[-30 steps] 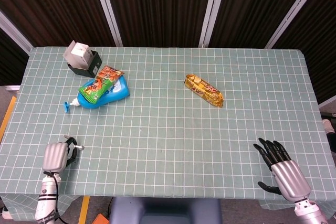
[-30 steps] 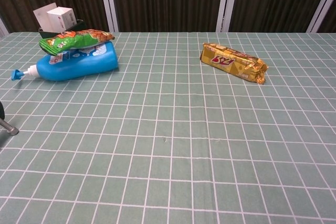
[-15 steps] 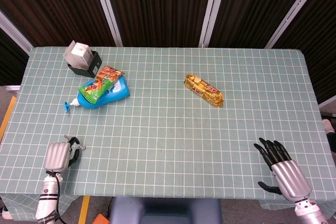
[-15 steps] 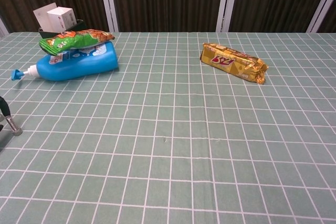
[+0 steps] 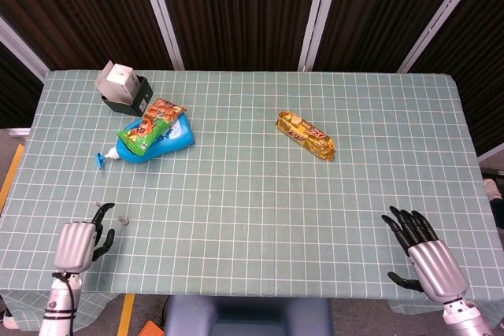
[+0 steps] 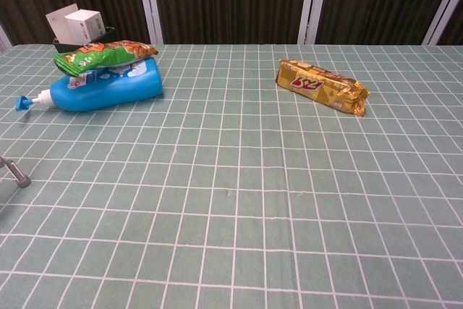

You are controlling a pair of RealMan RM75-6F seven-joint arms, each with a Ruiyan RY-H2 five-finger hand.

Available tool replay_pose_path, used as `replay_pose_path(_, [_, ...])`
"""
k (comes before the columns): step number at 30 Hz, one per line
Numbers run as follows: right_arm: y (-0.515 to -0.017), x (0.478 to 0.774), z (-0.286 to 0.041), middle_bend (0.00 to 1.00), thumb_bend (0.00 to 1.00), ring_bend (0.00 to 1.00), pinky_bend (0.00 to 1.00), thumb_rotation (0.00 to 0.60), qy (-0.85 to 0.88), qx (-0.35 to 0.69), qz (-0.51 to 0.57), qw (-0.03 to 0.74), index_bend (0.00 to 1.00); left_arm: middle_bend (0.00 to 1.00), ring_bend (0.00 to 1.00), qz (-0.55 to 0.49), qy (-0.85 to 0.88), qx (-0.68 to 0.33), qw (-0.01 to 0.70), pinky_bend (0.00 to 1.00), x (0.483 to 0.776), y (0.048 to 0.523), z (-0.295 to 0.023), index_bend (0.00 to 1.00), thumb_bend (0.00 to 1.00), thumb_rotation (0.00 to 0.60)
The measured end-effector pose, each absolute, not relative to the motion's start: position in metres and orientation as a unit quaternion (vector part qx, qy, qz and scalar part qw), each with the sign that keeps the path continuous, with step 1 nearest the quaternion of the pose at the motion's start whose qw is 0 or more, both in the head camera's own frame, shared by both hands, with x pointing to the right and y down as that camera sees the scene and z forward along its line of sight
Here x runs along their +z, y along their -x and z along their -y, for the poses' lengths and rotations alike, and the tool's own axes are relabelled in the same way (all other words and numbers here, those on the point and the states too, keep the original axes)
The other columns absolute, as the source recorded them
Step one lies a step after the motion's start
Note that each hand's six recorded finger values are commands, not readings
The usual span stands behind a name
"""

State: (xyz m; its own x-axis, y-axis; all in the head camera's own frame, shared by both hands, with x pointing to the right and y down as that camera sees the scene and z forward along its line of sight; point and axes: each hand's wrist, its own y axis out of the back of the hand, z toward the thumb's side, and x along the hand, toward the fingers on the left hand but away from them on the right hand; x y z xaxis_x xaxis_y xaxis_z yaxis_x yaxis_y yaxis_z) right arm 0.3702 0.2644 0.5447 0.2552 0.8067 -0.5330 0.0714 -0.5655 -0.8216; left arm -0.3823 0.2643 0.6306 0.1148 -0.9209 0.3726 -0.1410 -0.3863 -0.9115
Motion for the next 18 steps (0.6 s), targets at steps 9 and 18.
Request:
replay_pose_path(9, [-0.371, 0.542, -0.268, 0.0, 0.2, 0.0, 0.0, 0.6, 0.712, 0.531, 0.297, 0.35, 0.0, 0.0, 0.0, -0.392, 0.721, -0.436, 0.367, 0.05, 0.546, 0.391, -0.311, 0.01, 0.43, 0.6])
replay_pose_path(18, [-0.372, 0.539, -0.27, 0.0, 0.2, 0.0, 0.0, 0.6, 0.712, 0.53, 0.297, 0.35, 0.0, 0.0, 0.0, -0.401, 0.698, -0.461, 0.374, 0.05, 0.529, 0.407, -0.307, 0.0, 0.43, 0.6])
